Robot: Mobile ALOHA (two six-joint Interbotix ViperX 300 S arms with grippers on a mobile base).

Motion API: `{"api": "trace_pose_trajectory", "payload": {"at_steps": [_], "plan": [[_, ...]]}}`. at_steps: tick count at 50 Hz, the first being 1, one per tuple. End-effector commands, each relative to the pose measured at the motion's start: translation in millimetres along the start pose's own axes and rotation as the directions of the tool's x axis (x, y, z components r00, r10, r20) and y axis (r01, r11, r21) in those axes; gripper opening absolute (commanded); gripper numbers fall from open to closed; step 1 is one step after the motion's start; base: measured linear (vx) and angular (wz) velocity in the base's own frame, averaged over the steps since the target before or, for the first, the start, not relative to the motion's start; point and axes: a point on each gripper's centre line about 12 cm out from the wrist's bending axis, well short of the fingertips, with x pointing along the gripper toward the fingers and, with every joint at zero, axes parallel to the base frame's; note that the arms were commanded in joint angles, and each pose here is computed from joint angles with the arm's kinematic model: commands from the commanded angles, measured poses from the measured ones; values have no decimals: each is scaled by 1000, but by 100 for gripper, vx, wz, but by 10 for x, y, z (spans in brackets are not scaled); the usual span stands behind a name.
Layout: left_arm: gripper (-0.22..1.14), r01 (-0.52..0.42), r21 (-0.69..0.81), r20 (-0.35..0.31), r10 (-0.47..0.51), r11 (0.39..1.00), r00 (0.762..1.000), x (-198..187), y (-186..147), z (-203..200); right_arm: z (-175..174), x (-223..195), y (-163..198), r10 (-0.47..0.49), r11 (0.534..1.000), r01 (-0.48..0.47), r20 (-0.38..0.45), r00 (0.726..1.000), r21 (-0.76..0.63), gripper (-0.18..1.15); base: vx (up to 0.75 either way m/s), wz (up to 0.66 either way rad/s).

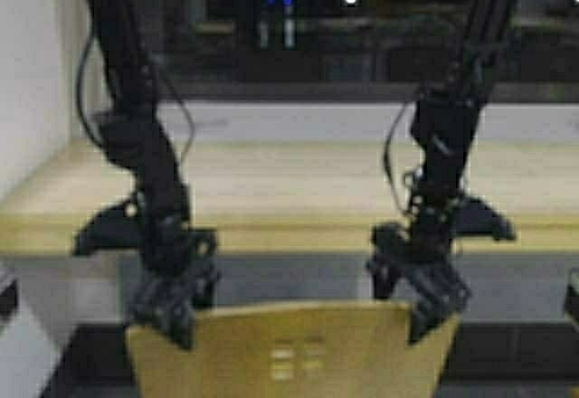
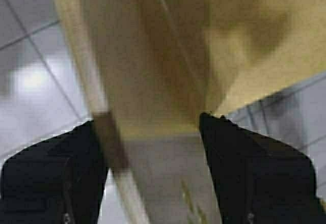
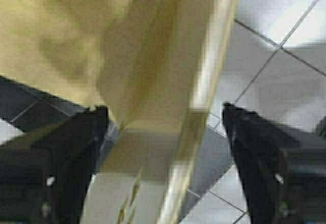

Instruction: Push the chairs under the table

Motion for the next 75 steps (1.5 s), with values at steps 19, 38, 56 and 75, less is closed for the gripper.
{"api": "trace_pose_trajectory", "payload": {"at_steps": [19, 38, 56, 75], "plan": [[65, 46, -8, -1, -46, 999, 999, 186, -218, -52, 3, 206, 79, 6, 1000, -6, -2, 1000, -11, 87, 0, 0], [4, 41, -22, 1, -41, 999, 999, 217, -212, -19, -1, 188, 84, 5, 1000, -5, -7, 1000, -12, 1, -1, 1], [4, 75, -63, 19, -74, 995, 997, 233, -382, 204, 24, 221, 231, 40, 999, -40, 0, 999, -12, 4, 4, 0], [4, 65, -70, 28, -63, 995, 998, 258, -345, 287, 16, 270, 159, 23, 1000, -23, 0, 1000, -22, 4, 18, 1]]}}
